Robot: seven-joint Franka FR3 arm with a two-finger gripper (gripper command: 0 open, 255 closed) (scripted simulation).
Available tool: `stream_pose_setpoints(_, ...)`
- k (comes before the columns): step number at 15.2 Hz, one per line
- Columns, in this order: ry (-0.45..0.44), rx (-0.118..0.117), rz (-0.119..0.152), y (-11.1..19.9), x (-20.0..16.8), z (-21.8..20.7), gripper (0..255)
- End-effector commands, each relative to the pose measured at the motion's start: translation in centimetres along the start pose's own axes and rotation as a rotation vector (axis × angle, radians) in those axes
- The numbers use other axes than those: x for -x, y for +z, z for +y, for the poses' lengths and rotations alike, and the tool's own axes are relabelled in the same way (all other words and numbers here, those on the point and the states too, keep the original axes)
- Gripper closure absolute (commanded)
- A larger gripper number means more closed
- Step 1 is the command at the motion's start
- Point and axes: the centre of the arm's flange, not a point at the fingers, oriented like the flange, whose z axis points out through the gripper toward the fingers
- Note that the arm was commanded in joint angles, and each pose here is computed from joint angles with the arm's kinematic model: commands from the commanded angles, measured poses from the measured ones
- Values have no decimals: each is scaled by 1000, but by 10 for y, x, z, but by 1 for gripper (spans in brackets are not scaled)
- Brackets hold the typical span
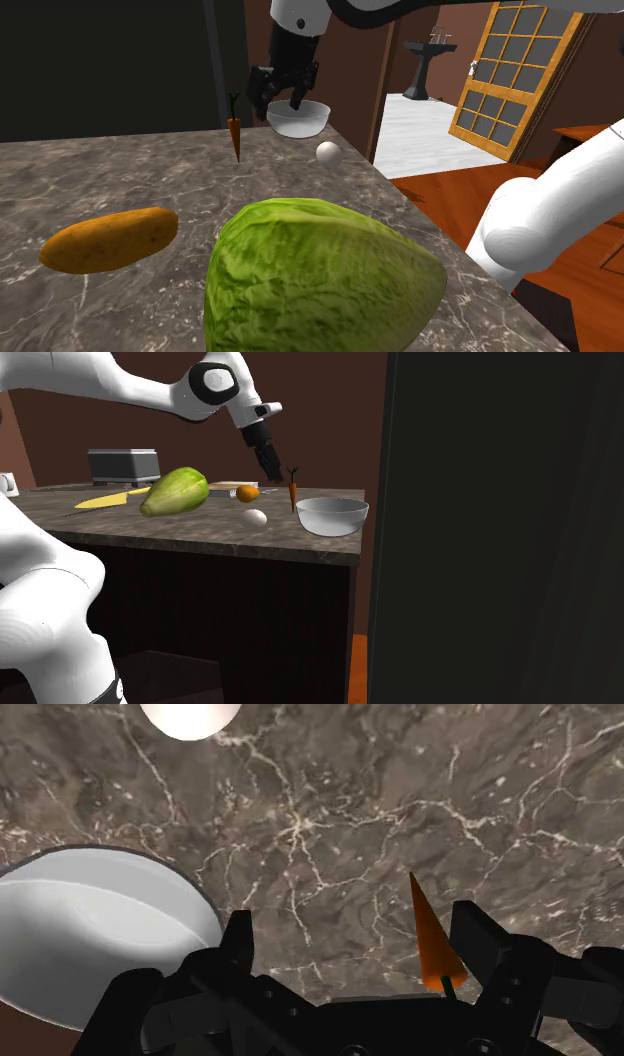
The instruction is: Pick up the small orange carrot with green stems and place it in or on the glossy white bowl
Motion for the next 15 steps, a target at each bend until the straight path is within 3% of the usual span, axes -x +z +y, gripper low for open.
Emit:
stream_pose_setpoints(1, 10, 13, 32, 0, -13, -23, 0)
stream_pose_setpoints(5, 25, 42, 92, 1, -37, -68, 0)
stream_pose_setpoints(15, 25, 43, 94, 41, -42, -68, 0)
